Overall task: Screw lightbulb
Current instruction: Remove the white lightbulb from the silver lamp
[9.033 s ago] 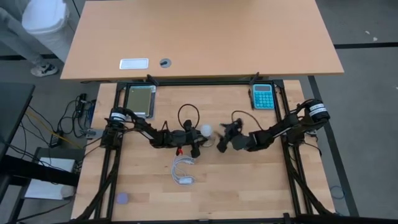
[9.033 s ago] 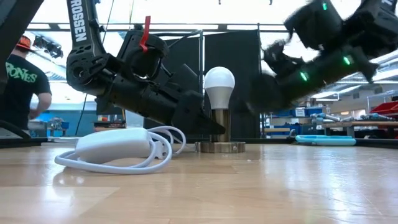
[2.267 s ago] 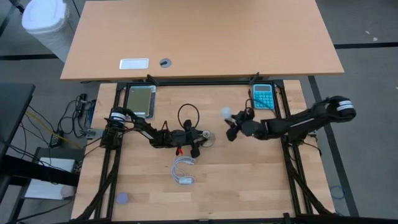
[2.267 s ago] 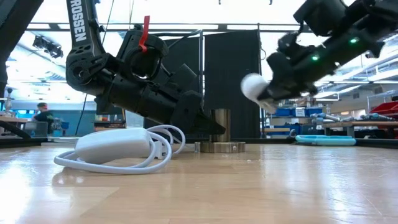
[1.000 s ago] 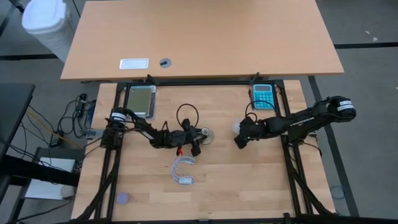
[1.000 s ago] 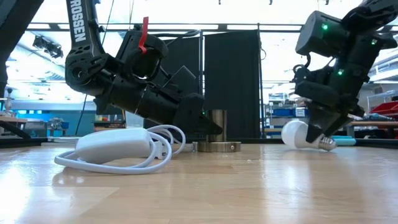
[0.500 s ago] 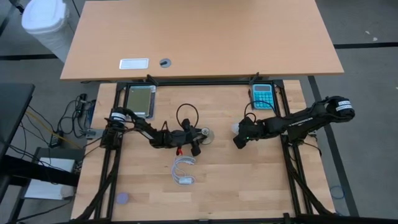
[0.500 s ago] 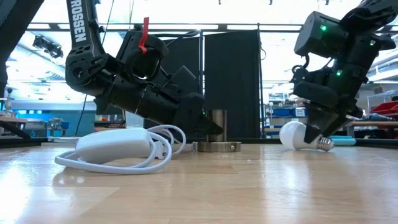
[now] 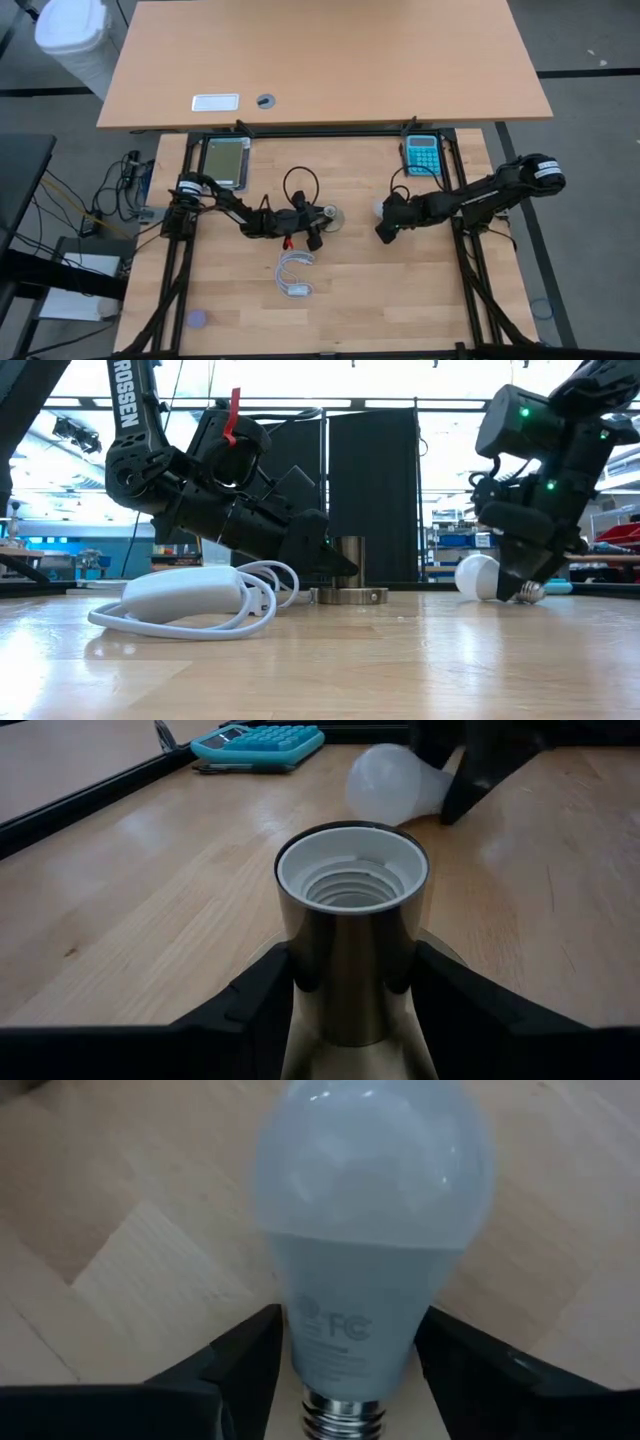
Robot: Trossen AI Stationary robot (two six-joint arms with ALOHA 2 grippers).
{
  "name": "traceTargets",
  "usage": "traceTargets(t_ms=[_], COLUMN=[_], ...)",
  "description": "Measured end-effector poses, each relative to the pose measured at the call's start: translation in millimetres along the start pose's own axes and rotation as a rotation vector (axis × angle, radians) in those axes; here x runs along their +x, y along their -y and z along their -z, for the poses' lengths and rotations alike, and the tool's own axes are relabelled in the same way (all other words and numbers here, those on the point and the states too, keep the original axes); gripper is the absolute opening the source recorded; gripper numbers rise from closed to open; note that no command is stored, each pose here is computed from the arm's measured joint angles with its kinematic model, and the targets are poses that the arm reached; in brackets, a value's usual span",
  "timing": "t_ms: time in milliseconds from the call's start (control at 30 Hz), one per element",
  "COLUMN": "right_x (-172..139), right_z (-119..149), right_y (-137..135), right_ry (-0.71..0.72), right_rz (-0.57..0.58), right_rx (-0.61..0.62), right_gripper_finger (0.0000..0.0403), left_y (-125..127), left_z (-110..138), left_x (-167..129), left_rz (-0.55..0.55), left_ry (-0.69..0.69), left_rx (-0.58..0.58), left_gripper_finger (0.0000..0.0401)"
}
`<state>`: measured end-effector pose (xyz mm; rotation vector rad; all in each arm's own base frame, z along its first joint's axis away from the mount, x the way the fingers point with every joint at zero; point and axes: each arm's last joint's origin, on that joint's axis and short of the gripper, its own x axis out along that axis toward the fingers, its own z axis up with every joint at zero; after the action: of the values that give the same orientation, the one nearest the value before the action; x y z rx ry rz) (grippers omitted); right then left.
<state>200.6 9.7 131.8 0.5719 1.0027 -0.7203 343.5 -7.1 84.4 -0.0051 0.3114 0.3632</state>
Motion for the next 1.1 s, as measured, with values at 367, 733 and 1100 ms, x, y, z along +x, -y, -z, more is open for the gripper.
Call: traceTargets(t_ms=[367, 733, 1100], right_x=[1, -1, -20], right_z=[-1, 0, -1], right_y=[-1, -3, -1], right_ry=[0.011, 0.045, 0.120], right_rz=[0.000, 0.000, -0.027], right_rx=[-0.010, -0.027, -0.021], right_gripper_finger=[0.0238, 0.0240, 0.0240], left_y=[0, 0, 0], left_z=[0, 0, 0], left_x=[0, 0, 0], left_rz=[0.000, 0.000, 0.000], left_ry=[-0.001, -0.003, -0.004], left_rx=[0.000, 0.001, 0.001], left_gripper_finger=[0.0188, 0.0188, 0.0188])
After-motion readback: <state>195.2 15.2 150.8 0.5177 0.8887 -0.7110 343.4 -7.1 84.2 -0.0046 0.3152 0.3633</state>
